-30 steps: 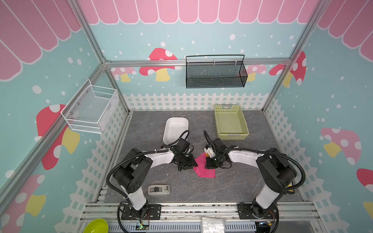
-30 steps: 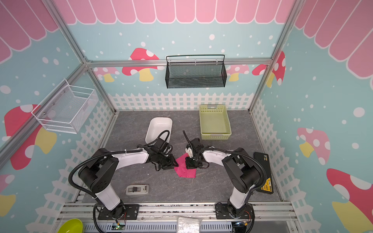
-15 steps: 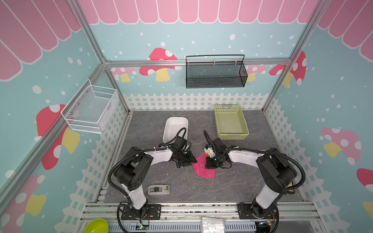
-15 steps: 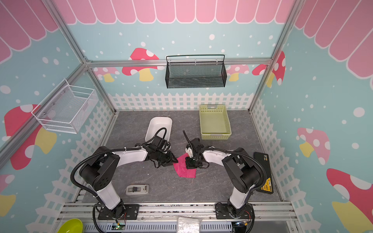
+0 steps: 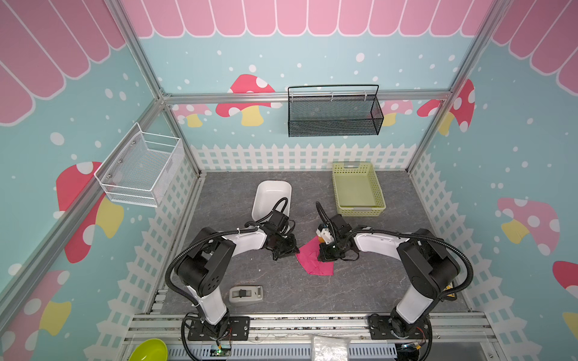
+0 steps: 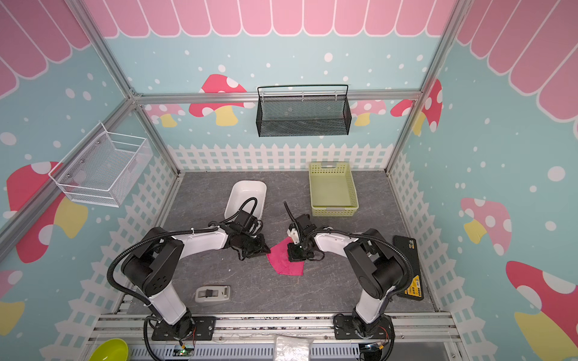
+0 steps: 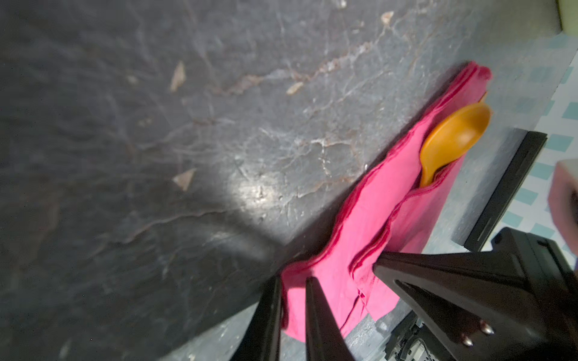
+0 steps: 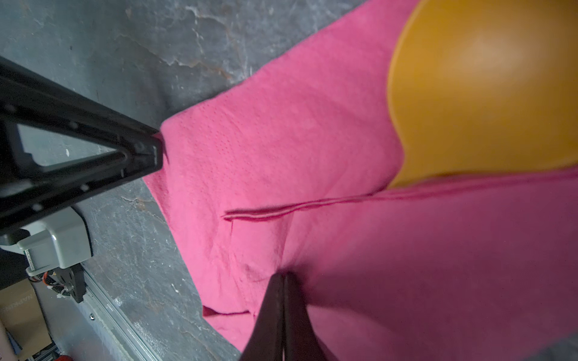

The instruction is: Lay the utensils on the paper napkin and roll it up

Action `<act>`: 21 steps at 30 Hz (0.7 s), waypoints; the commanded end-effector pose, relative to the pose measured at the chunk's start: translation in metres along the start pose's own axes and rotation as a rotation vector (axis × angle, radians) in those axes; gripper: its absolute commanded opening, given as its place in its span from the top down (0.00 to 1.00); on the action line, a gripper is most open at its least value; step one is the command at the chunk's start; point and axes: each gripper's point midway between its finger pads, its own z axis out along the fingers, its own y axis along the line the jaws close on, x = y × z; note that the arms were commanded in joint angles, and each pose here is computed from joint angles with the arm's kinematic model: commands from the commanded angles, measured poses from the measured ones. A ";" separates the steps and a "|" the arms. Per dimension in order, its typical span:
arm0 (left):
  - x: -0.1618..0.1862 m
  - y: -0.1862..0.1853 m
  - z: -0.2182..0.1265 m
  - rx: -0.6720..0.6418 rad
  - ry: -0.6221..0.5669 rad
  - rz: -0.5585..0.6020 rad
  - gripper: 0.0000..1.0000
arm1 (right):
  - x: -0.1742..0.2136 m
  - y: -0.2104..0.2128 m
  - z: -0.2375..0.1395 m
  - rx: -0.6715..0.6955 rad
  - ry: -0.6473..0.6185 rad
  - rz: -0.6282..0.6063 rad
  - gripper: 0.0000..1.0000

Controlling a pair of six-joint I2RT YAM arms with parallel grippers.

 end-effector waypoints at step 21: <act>0.012 -0.079 -0.005 0.097 0.048 0.184 0.98 | 0.031 -0.023 0.017 0.063 0.091 0.029 0.94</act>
